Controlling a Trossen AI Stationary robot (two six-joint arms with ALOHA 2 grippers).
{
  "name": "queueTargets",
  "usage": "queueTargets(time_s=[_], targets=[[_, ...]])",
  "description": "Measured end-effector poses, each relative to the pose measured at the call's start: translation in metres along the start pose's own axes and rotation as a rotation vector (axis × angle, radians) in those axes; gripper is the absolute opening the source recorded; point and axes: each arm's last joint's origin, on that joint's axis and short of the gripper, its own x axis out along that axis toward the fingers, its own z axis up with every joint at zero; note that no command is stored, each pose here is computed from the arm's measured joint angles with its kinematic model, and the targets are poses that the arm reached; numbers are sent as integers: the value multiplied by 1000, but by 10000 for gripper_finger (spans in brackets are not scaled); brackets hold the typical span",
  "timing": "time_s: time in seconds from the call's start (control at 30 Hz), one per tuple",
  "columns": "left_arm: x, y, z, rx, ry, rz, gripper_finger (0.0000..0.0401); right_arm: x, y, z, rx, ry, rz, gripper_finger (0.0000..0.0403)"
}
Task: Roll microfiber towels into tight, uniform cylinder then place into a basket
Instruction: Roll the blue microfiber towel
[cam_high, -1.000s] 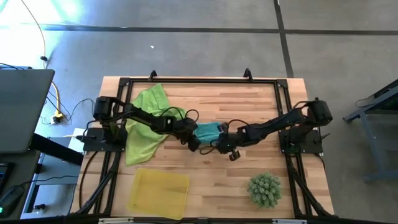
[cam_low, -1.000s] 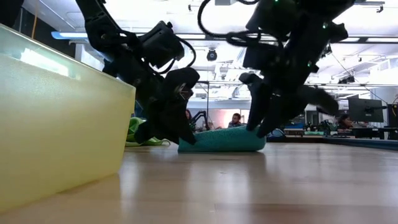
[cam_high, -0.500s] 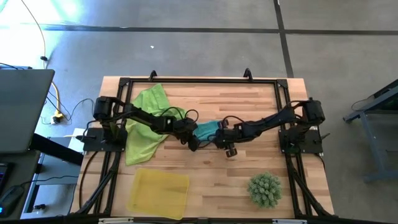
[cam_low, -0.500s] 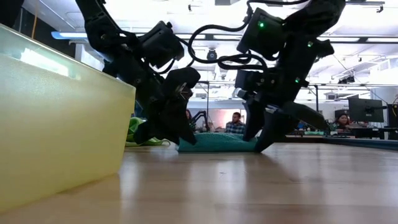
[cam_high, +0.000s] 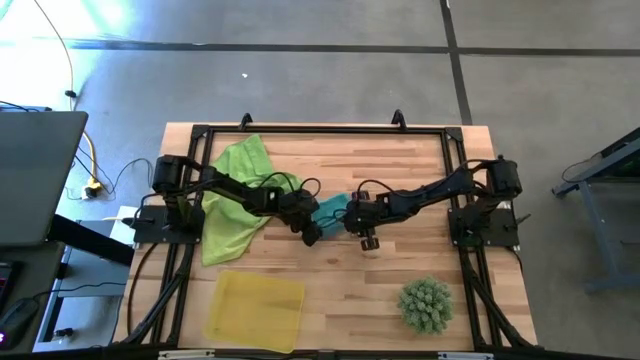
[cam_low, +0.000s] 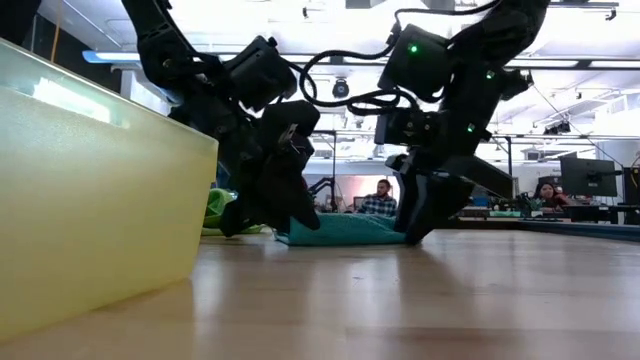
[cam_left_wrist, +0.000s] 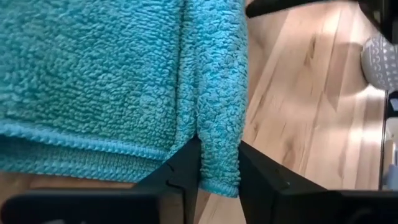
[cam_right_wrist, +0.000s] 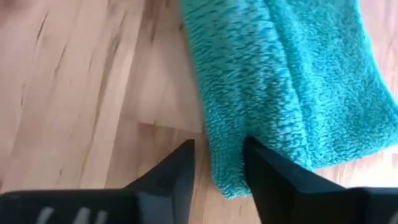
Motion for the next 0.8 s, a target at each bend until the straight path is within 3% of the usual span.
queueTargets(time_s=[0.33,0.53,0.8], targets=[[-6,-3,1,128,2,-1,109,1,-16,-4,141,-6,63,10],[-15,-7,0,285,15,10,109,2,-22,-6,195,-16,140,2],[-39,-32,-1,526,-21,-36,109,1,-29,-14,341,-29,473,1]])
